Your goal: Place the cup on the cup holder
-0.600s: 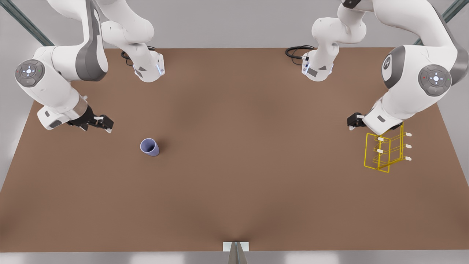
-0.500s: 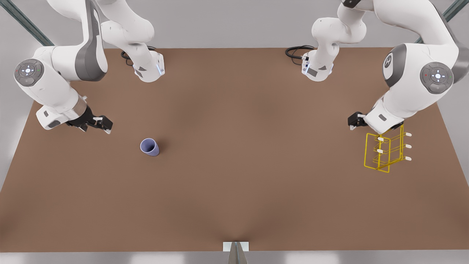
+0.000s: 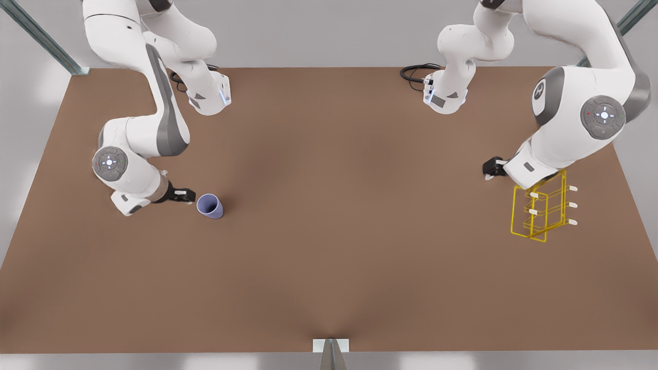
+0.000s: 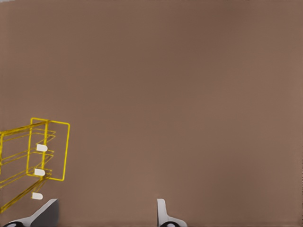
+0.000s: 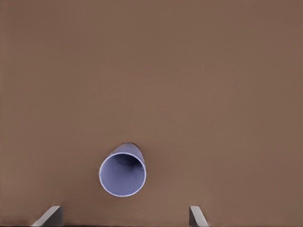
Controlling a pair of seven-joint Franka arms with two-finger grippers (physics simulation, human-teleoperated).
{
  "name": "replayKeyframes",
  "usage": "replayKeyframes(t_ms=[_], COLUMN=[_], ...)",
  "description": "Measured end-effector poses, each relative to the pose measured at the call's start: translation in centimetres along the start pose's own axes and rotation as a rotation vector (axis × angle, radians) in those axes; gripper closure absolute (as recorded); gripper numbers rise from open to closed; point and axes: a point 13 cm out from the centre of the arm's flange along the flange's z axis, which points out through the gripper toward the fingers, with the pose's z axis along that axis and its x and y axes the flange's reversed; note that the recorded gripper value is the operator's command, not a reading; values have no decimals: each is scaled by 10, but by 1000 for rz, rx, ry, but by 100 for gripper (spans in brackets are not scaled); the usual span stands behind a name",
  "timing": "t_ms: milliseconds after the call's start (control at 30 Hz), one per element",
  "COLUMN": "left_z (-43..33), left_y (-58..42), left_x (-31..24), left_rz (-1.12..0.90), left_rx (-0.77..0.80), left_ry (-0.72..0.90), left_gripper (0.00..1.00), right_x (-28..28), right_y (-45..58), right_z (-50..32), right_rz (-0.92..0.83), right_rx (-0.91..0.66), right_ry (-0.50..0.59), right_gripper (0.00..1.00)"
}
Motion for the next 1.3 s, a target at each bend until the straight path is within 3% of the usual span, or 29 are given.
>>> replayKeyframes(t_ms=[200, 533, 967, 1033, 1067, 1133, 1300], left_z=[-7, 8, 12, 12, 11, 12, 13], left_y=[0, 30, 33, 34, 35, 35, 36], left_x=[5, 2, 0, -1, -2, -2, -3], left_rz=[4, -53, -54, -55, -55, -56, -55], left_rx=[-4, 15, 14, 13, 13, 12, 12], left_ry=[0, 29, 28, 23, 21, 20, 20], left_gripper=[0, 0, 0, 0, 0, 0, 0], right_x=[26, 12, 15, 13, 12, 10, 4], right_y=[52, 76, 50, 50, 50, 51, 53], right_z=[51, 103, 192, 198, 198, 200, 196], right_rz=[-58, -30, 44, 47, 49, 51, 45], right_rx=[-26, -66, -50, -50, -51, -58, -70], right_ry=[37, 29, 80, 79, 77, 73, 55], right_gripper=[0, 0, 2, 62, 73, 79, 79])
